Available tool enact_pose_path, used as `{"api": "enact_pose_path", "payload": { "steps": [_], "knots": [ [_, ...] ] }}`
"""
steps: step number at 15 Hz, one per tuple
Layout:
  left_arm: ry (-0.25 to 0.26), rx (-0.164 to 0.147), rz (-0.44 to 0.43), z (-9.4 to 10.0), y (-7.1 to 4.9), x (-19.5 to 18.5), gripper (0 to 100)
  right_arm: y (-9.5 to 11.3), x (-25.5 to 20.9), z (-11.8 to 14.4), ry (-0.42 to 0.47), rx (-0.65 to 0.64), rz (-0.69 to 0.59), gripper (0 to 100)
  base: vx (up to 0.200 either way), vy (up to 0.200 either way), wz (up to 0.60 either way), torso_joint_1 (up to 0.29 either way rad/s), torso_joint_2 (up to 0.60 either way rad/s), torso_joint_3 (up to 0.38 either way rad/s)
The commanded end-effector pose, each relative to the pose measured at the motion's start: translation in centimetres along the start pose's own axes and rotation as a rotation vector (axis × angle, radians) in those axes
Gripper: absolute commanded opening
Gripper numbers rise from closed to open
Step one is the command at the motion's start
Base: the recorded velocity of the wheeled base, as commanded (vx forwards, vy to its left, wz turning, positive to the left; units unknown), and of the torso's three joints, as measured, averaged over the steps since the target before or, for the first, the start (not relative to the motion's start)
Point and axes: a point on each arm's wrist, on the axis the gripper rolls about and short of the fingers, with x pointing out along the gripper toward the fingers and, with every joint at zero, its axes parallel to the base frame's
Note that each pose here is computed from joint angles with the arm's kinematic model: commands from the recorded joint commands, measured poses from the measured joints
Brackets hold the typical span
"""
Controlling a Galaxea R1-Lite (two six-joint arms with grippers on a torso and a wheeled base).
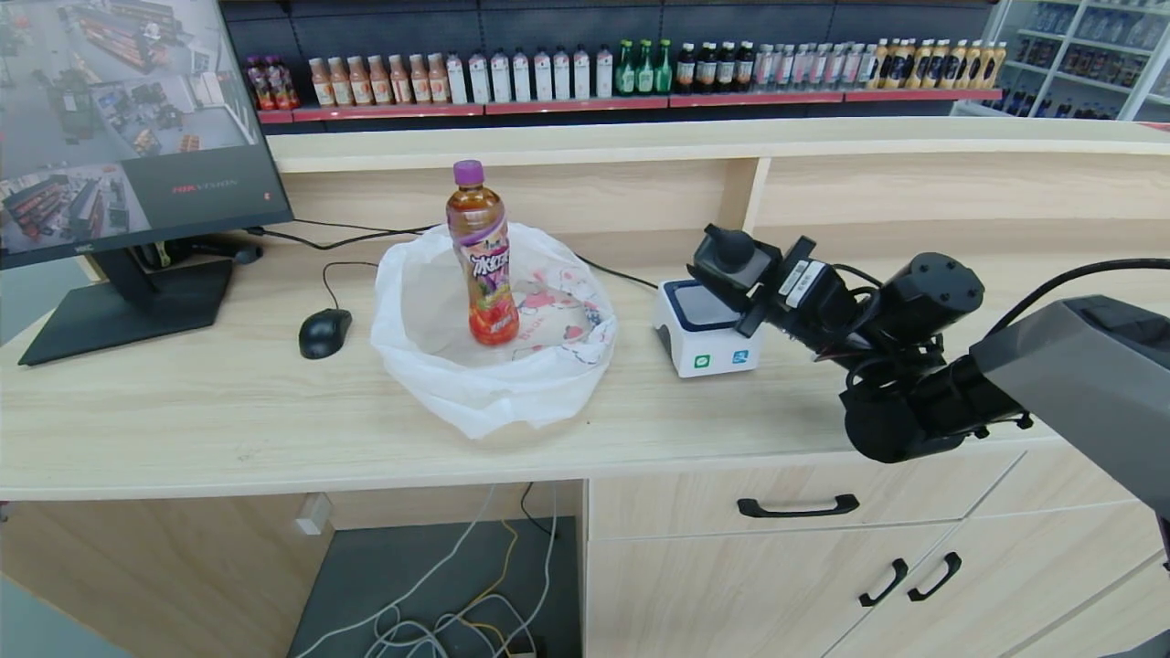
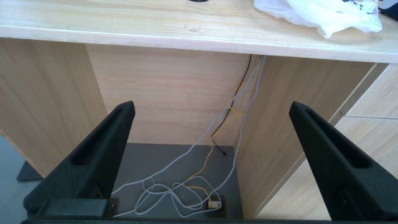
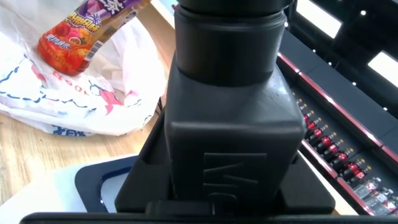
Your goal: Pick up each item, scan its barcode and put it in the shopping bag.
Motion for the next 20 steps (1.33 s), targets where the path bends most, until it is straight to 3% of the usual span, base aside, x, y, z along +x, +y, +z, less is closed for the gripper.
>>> {"api": "enact_pose_path", "payload": {
  "steps": [1,5,8,12,14,18,20],
  "knots": [
    [0.000,-0.001,0.001,0.0,0.0,0.0,100,-0.3,0.4,2.1,-0.018,0.016,-0.009,0,0.000,0.000,0.00,0.000,0.00,0.000],
    [0.000,-0.001,0.001,0.0,0.0,0.0,100,1.6,-1.8,4.1,0.128,0.209,-0.040,0,0.000,0.000,0.00,0.000,0.00,0.000],
    [0.000,-0.001,0.001,0.0,0.0,0.0,100,0.8,-3.0,6.7,0.139,0.296,-0.056,0,0.000,0.000,0.00,0.000,0.00,0.000],
    [0.000,-0.001,0.001,0.0,0.0,0.0,100,2.4,-4.3,11.8,0.271,0.583,-0.268,0,0.000,0.000,0.00,0.000,0.00,0.000],
    [0.000,-0.001,0.001,0.0,0.0,0.0,100,3.4,-5.5,12.9,0.334,0.688,-0.322,0,0.000,0.000,0.00,0.000,0.00,0.000],
    [0.000,-0.001,0.001,0.0,0.0,0.0,100,3.4,-6.2,13.7,0.348,0.710,-0.344,0,0.000,0.000,0.00,0.000,0.00,0.000],
    [0.000,0.002,0.001,0.0,0.0,0.0,100,3.0,-6.2,14.7,0.369,0.726,-0.470,0,0.000,0.000,0.00,0.000,0.00,0.000]
  ]
}}
